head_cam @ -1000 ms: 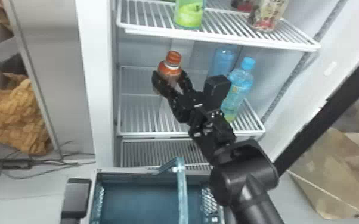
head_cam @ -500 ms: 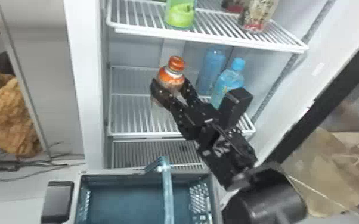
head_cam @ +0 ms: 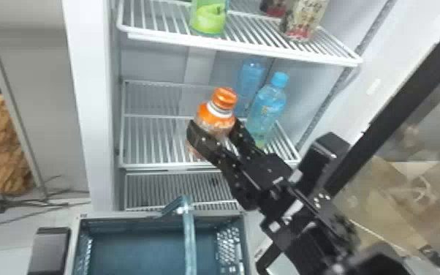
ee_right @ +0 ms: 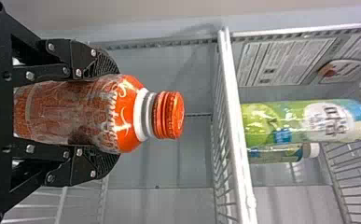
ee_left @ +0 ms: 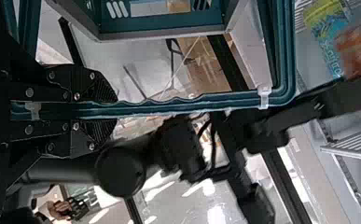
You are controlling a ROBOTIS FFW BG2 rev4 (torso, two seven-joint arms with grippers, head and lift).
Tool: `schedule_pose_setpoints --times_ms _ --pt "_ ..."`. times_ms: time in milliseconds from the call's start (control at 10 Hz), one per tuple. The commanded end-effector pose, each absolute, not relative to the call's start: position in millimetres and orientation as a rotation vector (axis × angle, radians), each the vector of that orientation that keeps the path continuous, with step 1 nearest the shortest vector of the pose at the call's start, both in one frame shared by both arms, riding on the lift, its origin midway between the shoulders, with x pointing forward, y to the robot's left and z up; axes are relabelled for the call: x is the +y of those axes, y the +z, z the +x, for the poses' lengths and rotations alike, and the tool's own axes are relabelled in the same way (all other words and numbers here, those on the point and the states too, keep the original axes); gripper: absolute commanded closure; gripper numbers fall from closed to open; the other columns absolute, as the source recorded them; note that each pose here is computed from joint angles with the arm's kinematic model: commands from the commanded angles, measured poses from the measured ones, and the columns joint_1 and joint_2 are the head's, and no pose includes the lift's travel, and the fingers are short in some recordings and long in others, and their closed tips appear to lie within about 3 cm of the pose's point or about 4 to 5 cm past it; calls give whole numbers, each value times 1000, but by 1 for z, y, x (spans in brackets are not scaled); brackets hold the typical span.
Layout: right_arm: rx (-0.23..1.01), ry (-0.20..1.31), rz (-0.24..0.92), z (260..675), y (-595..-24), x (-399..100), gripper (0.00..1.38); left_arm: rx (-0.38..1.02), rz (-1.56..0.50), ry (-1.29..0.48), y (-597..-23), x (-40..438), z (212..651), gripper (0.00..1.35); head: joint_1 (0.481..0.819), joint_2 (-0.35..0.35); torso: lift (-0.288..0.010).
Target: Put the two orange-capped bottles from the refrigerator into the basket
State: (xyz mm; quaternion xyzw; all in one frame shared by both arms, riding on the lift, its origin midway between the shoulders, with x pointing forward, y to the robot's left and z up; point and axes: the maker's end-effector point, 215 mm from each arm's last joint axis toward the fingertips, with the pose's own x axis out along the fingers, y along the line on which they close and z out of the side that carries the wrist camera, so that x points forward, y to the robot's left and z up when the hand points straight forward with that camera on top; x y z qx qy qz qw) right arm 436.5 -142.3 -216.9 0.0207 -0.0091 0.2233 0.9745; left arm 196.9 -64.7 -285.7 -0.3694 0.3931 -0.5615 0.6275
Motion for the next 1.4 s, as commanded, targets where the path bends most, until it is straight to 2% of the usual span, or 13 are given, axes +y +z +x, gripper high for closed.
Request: schedule_pose_setpoints --times_ms 0,400,800,1300 --pt "32 441 36 408 -217 -150 888 902 -844 -1283 -287 -63 198 1193 695 -350 -288" --pt "171 423 -3 366 -236 -169 888 905 -834 -1279 -289 -63 199 1193 695 -350 -288" --pt "330 456 21 323 -258 -163 888 904 -834 -1278 -289 -63 199 1193 695 -350 -288" --pt "511 540 74 294 -306 -146 888 911 -831 -1283 -290 -64 196 1193 695 -350 -288"
